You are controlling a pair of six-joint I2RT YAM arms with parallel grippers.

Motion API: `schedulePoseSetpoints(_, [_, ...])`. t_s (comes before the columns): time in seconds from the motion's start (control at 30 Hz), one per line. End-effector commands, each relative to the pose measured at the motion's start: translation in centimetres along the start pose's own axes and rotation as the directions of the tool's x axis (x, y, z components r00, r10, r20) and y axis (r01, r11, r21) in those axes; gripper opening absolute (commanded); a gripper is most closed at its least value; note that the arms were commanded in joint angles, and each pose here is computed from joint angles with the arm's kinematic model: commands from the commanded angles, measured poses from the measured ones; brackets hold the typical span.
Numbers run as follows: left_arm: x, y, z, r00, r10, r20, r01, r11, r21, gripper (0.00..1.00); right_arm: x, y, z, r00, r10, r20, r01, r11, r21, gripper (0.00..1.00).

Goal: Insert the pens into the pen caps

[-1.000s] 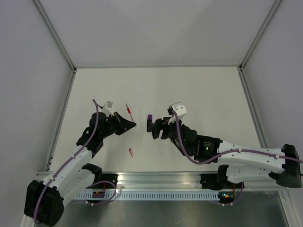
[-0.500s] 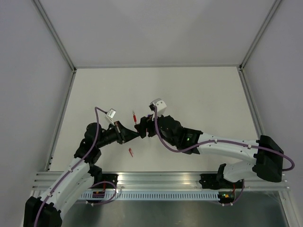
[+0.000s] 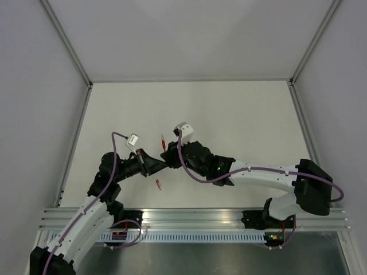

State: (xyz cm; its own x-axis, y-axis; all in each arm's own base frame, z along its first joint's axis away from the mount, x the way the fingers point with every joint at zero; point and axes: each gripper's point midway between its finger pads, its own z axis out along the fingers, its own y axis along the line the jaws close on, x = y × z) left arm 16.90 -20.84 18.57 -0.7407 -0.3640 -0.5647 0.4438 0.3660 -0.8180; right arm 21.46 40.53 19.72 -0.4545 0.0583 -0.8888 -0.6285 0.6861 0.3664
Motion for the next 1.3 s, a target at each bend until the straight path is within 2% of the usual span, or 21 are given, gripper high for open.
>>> schedulePoseSetpoints(0.0, [0.7,-0.4,-0.3,0.998,0.045,-0.033,-0.044,0.998,0.033,0.02,-2.3,1.5,0.4,0.997,0.044,0.060,-0.041,0.998,-0.046,0.38])
schedulePoseSetpoints(0.03, [0.7,-0.4,-0.3,0.998,0.047,-0.032,-0.046,0.998,0.032,0.02,-2.3,1.6,0.4,0.997,0.047,0.058,-0.044,0.998,-0.052,0.33])
schedulePoseSetpoints(0.1, [0.6,-0.4,-0.3,0.999,0.044,-0.027,-0.043,0.999,0.027,0.02,-2.3,1.8,0.4,0.997,0.049,0.054,-0.046,0.997,-0.062,0.17])
schedulePoseSetpoints(0.13, [0.5,-0.3,-0.3,0.999,0.042,-0.020,-0.042,0.999,0.019,0.02,-2.3,2.1,0.2,0.997,0.054,0.049,-0.050,0.996,-0.076,0.05])
schedulePoseSetpoints(0.17, [0.4,-0.3,-0.3,0.999,0.041,-0.016,-0.041,0.999,0.016,0.02,-2.3,2.1,0.1,0.997,0.058,0.047,-0.054,0.996,-0.077,0.00])
schedulePoseSetpoints(0.2, [0.6,-0.1,-0.3,0.999,0.027,-0.028,-0.026,1.000,0.003,0.03,-2.4,2.1,0.0,0.997,0.060,0.046,-0.056,0.996,-0.076,0.00])
schedulePoseSetpoints(0.3, [0.8,0.6,-0.4,0.999,-0.029,-0.041,0.027,0.998,-0.057,0.51,-3.8,0.8,-0.8,0.995,0.080,0.061,-0.078,0.996,-0.042,0.00])
schedulePoseSetpoints(0.37, [0.7,1.3,-0.4,0.998,-0.058,-0.034,0.054,0.993,-0.108,0.58,-5.2,-1.4,-1.1,0.994,0.078,0.083,-0.080,0.997,0.018,0.00])
schedulePoseSetpoints(0.43, [1.0,2.7,-0.5,0.993,-0.109,-0.034,0.101,0.977,-0.185,0.73,-6.5,-2.7,-2.1,0.994,0.073,0.084,-0.078,0.995,0.056,0.00])
schedulePoseSetpoints(0.53, [1.1,4.9,-0.6,0.983,-0.185,0.000,0.176,0.936,-0.306,0.74,-7.6,-4.9,-3.5,0.996,0.037,0.087,-0.047,0.992,0.120,0.00])
schedulePoseSetpoints(0.67, [2.1,8.5,-1.1,0.961,-0.276,0.025,0.254,0.840,-0.479,0.72,-7.4,-7.0,-5.6,0.997,-0.010,0.075,-0.004,0.983,0.182,0.00])
schedulePoseSetpoints(0.7, [2.2,9.1,-1.2,0.957,-0.287,0.031,0.262,0.820,-0.508,0.70,-6.9,-7.5,-5.9,0.998,-0.022,0.065,0.009,0.981,0.193,0.00])
schedulePoseSetpoints(0.73, [2.1,10.4,-1.5,0.956,-0.286,0.059,0.268,0.782,-0.563,0.60,-7.2,-7.5,-6.6,0.997,-0.027,0.076,0.012,0.981,0.191,0.00])
schedulePoseSetpoints(0.77, [2.3,10.8,-1.9,0.953,-0.297,0.066,0.277,0.756,-0.593,0.59,-7.1,-7.7,-6.9,0.997,-0.031,0.076,0.016,0.981,0.195,0.00])
schedulePoseSetpoints(0.87, [2.3,11.2,-2.3,0.947,-0.308,0.089,0.296,0.731,-0.615,0.54,-7.0,-7.8,-7.6,0.995,-0.031,0.090,0.014,0.982,0.187,0.00])
schedulePoseSetpoints(0.97, [2.3,11.7,-3.3,0.935,-0.331,0.130,0.328,0.662,-0.674,0.52,-6.7,-7.3,-7.5,0.996,-0.024,0.083,0.011,0.988,0.156,0.00])
schedulePoseSetpoints(1.0, [3.1,12.1,-4.2,0.917,-0.371,0.147,0.357,0.599,-0.717,0.50,-6.8,-7.3,-7.5,0.996,-0.024,0.082,0.011,0.988,0.154,0.00])
schedulePoseSetpoints(1.03, [2.6,12.1,-4.4,0.916,-0.365,0.167,0.364,0.577,-0.731,0.50,-6.7,-7.2,-7.5,0.997,-0.021,0.080,0.009,0.989,0.150,0.00])
schedulePoseSetpoints(1.27, [3.9,12.3,-4.2,0.919,-0.367,0.144,0.327,0.508,-0.797,0.46,-6.6,-7.2,-7.9,0.996,-0.009,0.093,-0.004,0.990,0.139,0.00])
